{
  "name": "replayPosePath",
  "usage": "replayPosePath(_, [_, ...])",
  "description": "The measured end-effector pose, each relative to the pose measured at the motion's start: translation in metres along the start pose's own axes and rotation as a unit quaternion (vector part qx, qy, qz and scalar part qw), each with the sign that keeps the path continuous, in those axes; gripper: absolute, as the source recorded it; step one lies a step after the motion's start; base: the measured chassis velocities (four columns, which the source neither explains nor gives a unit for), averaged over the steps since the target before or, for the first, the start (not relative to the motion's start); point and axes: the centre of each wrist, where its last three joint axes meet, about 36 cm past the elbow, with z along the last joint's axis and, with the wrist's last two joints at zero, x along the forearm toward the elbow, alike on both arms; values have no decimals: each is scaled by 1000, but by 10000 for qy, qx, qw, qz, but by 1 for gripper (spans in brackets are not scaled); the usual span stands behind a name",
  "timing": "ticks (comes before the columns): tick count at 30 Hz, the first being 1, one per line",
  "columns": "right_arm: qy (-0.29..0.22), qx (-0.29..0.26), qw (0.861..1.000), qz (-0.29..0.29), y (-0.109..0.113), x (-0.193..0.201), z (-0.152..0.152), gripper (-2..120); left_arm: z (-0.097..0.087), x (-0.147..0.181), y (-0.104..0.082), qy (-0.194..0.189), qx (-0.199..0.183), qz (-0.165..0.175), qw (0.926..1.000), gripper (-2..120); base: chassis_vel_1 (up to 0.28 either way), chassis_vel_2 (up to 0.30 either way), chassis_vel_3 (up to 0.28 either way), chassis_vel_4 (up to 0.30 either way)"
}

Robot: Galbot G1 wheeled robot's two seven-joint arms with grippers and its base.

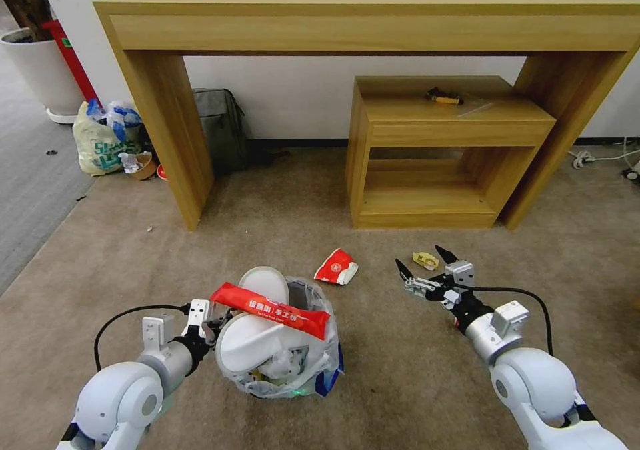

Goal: Pick up the trash bin and place the garbage on the floor into it.

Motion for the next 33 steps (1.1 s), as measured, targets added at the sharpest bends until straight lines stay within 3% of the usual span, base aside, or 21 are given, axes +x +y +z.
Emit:
replayPosePath(26, [180,-21,9998,-68,-3,-1,2,100,0,-2,3,11,25,2,10000,0,-78,80,77,-81])
replayPosePath(33, [565,256,9981,39,-38,17,9,100,0,-1,4,-1,40,-13,10000,0,-50,33,39,-43])
